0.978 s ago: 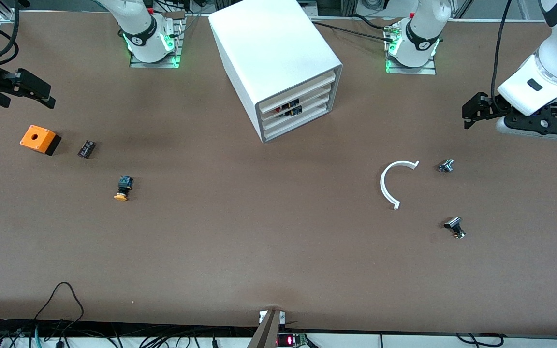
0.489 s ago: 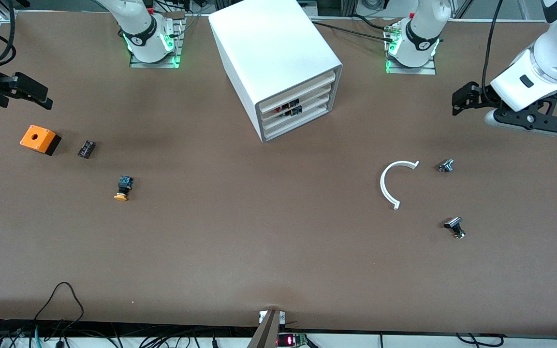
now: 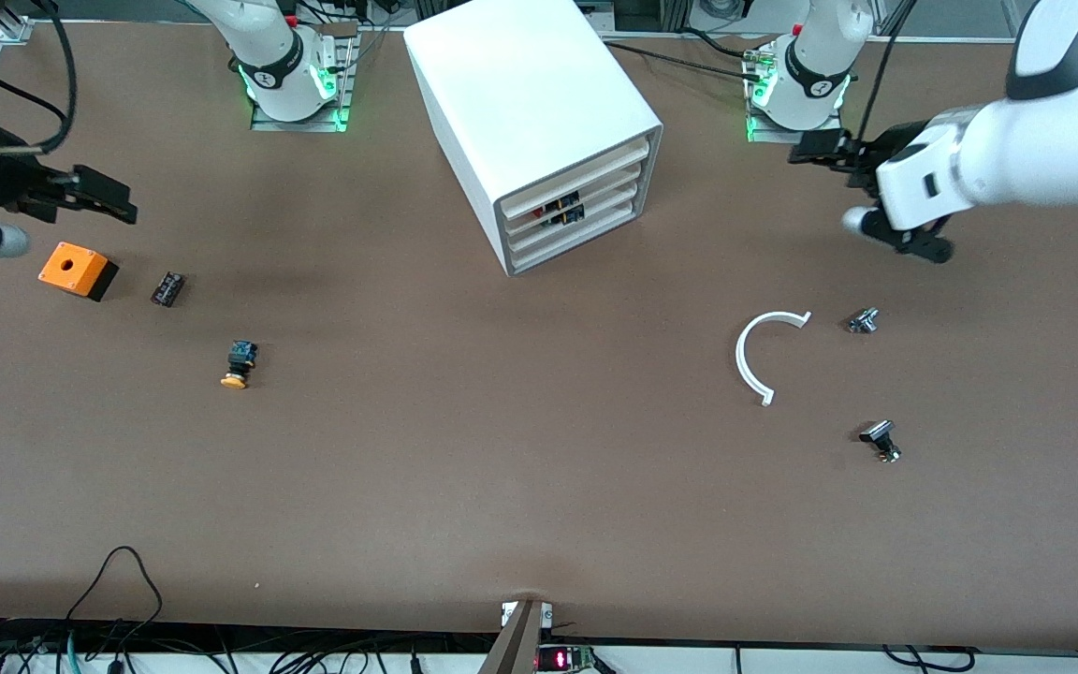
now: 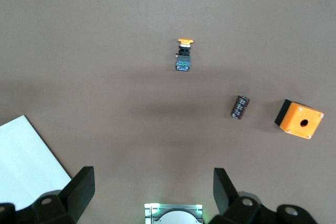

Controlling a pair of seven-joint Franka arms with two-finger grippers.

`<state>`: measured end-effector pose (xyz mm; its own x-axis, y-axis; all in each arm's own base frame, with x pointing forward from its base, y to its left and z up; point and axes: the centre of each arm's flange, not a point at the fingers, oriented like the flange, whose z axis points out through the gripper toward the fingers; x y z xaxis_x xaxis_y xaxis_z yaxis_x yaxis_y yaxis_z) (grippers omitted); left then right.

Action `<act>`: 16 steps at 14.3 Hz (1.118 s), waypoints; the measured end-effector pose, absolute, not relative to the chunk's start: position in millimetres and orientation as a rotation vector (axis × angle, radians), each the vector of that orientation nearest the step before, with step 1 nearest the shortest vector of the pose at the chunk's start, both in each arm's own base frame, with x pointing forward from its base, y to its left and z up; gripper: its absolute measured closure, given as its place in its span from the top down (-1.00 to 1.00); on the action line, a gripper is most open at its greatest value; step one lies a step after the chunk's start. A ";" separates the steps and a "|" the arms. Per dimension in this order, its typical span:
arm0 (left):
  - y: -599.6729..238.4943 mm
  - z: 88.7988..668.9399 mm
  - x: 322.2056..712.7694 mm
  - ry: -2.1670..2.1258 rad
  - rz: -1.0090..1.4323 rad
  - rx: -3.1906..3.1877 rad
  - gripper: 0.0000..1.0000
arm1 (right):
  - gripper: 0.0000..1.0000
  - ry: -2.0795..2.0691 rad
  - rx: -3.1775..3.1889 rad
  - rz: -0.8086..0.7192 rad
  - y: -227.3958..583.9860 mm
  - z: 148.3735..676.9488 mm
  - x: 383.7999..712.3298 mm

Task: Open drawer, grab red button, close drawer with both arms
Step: 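Grasp the drawer handle with the left gripper while the right gripper approaches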

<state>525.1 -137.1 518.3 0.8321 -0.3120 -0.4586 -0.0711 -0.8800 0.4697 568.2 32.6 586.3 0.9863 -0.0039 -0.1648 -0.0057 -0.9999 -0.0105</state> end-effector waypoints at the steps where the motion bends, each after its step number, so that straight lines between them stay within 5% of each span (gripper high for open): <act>1: -150.4 501.4 529.0 -0.327 -0.777 2.511 1.00 | 1.00 0.005 -3.119 0.277 34.8 572.9 575.0; 6: -201.8 381.8 531.9 -0.603 -0.642 2.252 1.00 | 1.00 0.104 -3.119 0.345 47.3 509.5 606.2; 16: -253.7 268.3 431.4 -0.551 -0.287 2.124 0.99 | 1.00 0.439 -3.137 0.400 119.8 429.7 628.5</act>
